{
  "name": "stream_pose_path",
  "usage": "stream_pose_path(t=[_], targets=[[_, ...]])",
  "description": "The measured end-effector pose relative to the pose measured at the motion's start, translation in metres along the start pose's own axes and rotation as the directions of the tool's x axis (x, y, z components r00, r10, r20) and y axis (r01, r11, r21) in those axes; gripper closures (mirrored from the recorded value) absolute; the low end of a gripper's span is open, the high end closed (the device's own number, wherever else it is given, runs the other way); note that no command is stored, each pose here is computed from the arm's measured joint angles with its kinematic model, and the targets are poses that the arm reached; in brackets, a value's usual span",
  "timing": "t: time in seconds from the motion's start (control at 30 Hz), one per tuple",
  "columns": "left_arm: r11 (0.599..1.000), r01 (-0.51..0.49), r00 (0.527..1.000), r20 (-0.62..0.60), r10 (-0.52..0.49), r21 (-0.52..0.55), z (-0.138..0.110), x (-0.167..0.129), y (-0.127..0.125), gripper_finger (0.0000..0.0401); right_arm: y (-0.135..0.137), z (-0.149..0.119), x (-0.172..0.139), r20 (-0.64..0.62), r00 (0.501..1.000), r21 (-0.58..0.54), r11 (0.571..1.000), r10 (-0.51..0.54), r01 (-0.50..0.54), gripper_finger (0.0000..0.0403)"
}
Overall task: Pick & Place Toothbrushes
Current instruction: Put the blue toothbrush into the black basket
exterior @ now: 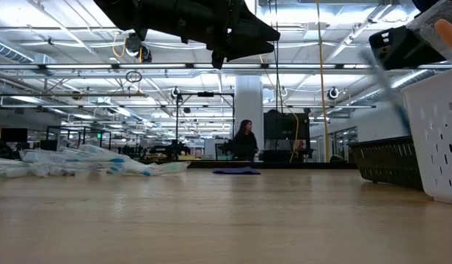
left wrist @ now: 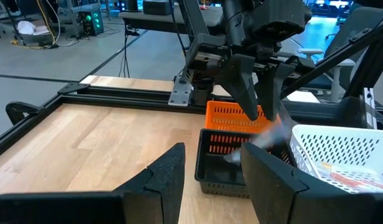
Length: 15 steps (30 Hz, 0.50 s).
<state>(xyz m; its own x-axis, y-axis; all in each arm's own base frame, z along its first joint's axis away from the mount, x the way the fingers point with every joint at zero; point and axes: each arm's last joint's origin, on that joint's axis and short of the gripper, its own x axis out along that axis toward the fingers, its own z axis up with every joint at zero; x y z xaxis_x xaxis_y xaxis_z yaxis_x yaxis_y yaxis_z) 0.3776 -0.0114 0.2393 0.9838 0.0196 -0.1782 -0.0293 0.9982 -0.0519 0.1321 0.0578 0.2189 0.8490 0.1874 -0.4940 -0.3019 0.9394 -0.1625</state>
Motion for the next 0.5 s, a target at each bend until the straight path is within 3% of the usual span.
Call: stream_pose_path(t=[0.2, 0.5], targets=[[1.0, 0.0, 1.0, 0.0, 0.0, 0.0, 0.0, 0.0, 0.0, 0.0242, 0.0015, 0.0, 0.0, 0.003, 0.999, 0.006, 0.999, 0.052, -0.052, 0.0267], [1.0, -0.001, 1.0, -0.003, 0.001, 0.001, -0.0004, 0.0001, 0.0, 0.0242, 0.0016, -0.0025, 0.0, -0.023, 0.998, 0.039, 0.998, 0.051, -0.051, 0.0276]])
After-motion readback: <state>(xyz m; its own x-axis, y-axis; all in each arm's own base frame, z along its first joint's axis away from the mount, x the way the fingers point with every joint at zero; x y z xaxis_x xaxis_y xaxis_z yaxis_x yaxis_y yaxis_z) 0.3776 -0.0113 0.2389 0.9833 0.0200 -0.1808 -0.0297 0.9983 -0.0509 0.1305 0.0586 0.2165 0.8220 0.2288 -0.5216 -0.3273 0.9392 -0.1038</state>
